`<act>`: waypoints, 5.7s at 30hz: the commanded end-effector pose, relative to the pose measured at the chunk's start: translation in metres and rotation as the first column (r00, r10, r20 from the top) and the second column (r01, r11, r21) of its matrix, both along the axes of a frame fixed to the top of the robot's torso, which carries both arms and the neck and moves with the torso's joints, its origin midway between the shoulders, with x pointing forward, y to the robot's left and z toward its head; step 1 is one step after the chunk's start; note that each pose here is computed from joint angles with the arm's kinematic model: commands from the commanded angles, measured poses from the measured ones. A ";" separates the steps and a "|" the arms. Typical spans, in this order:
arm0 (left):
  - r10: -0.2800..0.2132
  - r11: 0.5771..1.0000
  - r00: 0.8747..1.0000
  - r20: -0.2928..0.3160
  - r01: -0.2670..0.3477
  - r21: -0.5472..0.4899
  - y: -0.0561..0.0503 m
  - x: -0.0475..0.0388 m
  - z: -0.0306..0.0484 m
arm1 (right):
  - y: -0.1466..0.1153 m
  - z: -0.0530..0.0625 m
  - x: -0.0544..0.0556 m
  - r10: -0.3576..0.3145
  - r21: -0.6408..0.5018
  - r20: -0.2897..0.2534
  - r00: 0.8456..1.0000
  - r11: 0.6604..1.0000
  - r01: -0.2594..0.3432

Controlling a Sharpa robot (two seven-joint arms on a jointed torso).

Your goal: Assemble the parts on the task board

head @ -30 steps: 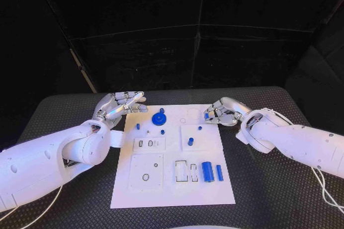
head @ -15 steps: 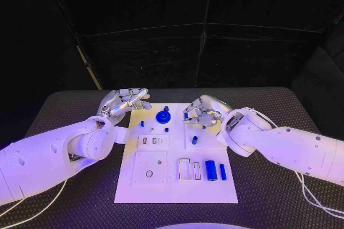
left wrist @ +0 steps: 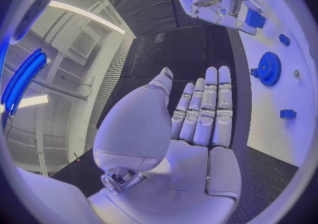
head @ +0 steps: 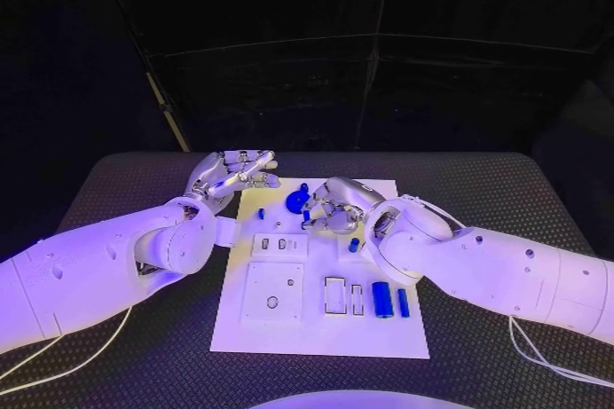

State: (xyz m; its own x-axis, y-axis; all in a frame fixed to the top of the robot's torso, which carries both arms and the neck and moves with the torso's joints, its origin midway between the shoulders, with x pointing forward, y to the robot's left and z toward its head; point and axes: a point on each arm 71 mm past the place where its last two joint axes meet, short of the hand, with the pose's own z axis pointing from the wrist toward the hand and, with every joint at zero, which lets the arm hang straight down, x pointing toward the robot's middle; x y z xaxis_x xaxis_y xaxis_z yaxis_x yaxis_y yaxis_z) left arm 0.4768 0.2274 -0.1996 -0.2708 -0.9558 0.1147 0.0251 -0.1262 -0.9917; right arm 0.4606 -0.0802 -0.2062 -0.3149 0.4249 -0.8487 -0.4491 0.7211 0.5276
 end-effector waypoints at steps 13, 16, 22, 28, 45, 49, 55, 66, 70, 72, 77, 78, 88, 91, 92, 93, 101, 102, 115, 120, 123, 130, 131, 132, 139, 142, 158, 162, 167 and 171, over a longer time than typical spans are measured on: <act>-0.017 1.000 1.000 0.004 0.018 -0.010 -0.004 0.0009 0.0012 | 0.031 -0.014 -0.010 0.060 -0.127 0.031 0.998 0.990 -0.056; -0.019 1.000 1.000 0.004 0.019 -0.010 -0.005 0.0010 0.0011 | 0.034 -0.016 -0.010 0.065 -0.133 0.033 0.997 0.989 -0.060; -0.020 1.000 1.000 0.003 0.020 -0.010 -0.005 0.0010 0.0010 | 0.038 -0.022 -0.012 0.072 -0.143 0.029 0.997 0.987 -0.067; -0.021 1.000 1.000 0.001 0.021 -0.010 -0.005 0.0010 0.0009 | 0.040 -0.026 -0.013 0.080 -0.155 0.024 0.996 0.985 -0.076; -0.023 1.000 1.000 -0.003 0.023 -0.009 -0.004 0.0009 0.0006 | 0.040 -0.031 -0.013 0.085 -0.174 0.005 0.996 0.981 -0.083; -0.022 1.000 1.000 -0.004 0.022 -0.009 -0.004 0.0010 0.0005 | 0.039 -0.033 -0.013 0.082 -0.188 -0.009 0.997 0.979 -0.083; -0.022 1.000 1.000 -0.004 0.022 -0.009 -0.004 0.0011 0.0004 | 0.037 -0.034 -0.013 0.080 -0.202 -0.021 0.997 0.976 -0.083; -0.022 1.000 1.000 -0.005 0.022 -0.009 -0.004 0.0012 0.0003 | 0.037 -0.034 -0.014 0.081 -0.206 -0.023 0.996 0.975 -0.084; -0.022 1.000 1.000 -0.005 0.022 -0.008 -0.003 0.0012 0.0003 | 0.037 -0.034 -0.014 0.079 -0.209 -0.023 0.997 0.974 -0.082; -0.022 1.000 1.000 -0.005 0.022 -0.008 -0.003 0.0012 0.0003 | 0.037 -0.034 -0.014 0.077 -0.210 -0.021 0.997 0.974 -0.079; -0.021 1.000 1.000 -0.005 0.021 -0.008 -0.003 0.0012 0.0003 | 0.037 -0.033 -0.014 0.073 -0.206 -0.014 0.997 0.976 -0.074; -0.021 1.000 1.000 -0.005 0.021 -0.008 -0.003 0.0012 0.0002 | 0.037 -0.033 -0.014 0.073 -0.205 -0.012 0.997 0.976 -0.073; -0.022 1.000 1.000 -0.006 0.022 -0.008 -0.003 0.0012 0.0002 | 0.038 -0.032 -0.013 0.068 -0.201 0.000 0.998 0.977 -0.066; -0.021 1.000 1.000 -0.006 0.021 -0.008 -0.003 0.0012 0.0002 | 0.038 -0.032 -0.013 0.065 -0.197 0.004 0.998 0.978 -0.063; -0.021 1.000 1.000 -0.006 0.021 -0.008 -0.003 0.0012 0.0002 | 0.038 -0.032 -0.013 0.063 -0.196 0.006 0.998 0.979 -0.061; -0.021 1.000 1.000 -0.006 0.021 -0.008 -0.003 0.0012 0.0002 | 0.038 -0.032 -0.013 0.062 -0.194 0.008 0.998 0.979 -0.059; -0.024 1.000 1.000 -0.007 0.024 -0.009 -0.003 0.0013 0.0000 | 0.038 -0.030 -0.012 0.048 -0.178 0.026 0.999 0.983 -0.042; -0.025 1.000 1.000 -0.007 0.025 -0.009 -0.003 0.0013 0.0000 | 0.038 -0.029 -0.012 0.045 -0.172 0.032 0.998 0.984 -0.038; -0.028 1.000 1.000 -0.013 0.028 -0.007 -0.001 0.0022 -0.0010 | 0.036 -0.018 -0.019 0.044 -0.057 0.136 0.990 0.998 -0.036; -0.031 0.999 0.999 -0.018 0.032 0.028 0.000 0.0027 -0.0024 | 0.027 -0.010 -0.026 0.086 0.017 0.181 0.980 0.996 -0.090; -0.039 0.994 0.999 -0.027 0.042 0.101 0.003 0.0023 -0.0044 | 0.014 -0.004 -0.033 0.138 0.092 0.189 0.972 0.983 -0.157; -0.095 0.942 0.987 -0.131 0.132 0.309 0.011 0.0006 -0.0113 | -0.028 0.014 -0.033 0.132 0.234 0.074 0.989 0.961 -0.146; -0.112 0.923 0.981 -0.157 0.161 0.349 0.012 0.0003 -0.0125 | -0.036 0.017 -0.032 0.120 0.251 0.051 0.991 0.959 -0.129; -0.132 0.899 0.974 -0.185 0.196 0.390 0.012 -0.0003 -0.0137 | -0.043 0.020 -0.031 0.107 0.266 0.030 0.994 0.958 -0.112; -0.212 0.655 0.913 -0.350 0.398 0.642 0.007 -0.0027 -0.0162 | -0.082 0.033 -0.021 0.019 0.314 -0.050 0.999 0.949 -0.003; -0.206 0.512 0.894 -0.398 0.446 0.734 0.001 -0.0011 -0.0143 | -0.096 0.034 -0.016 -0.013 0.313 -0.074 0.997 0.949 0.036; -0.161 0.213 0.899 -0.407 0.435 0.875 -0.035 0.0271 -0.0054 | -0.107 0.032 -0.009 -0.051 0.259 -0.075 0.996 0.963 0.069; -0.169 0.175 0.893 -0.418 0.444 0.879 -0.044 0.0304 -0.0067 | -0.107 0.032 -0.008 -0.054 0.254 -0.074 0.996 0.965 0.071; -0.182 0.124 0.875 -0.449 0.473 0.872 -0.053 0.0319 -0.0112 | -0.106 0.031 -0.007 -0.056 0.251 -0.074 0.996 0.965 0.073; -0.191 0.102 0.866 -0.461 0.485 0.868 -0.061 0.0323 -0.0138 | -0.105 0.031 -0.006 -0.057 0.250 -0.074 0.996 0.965 0.074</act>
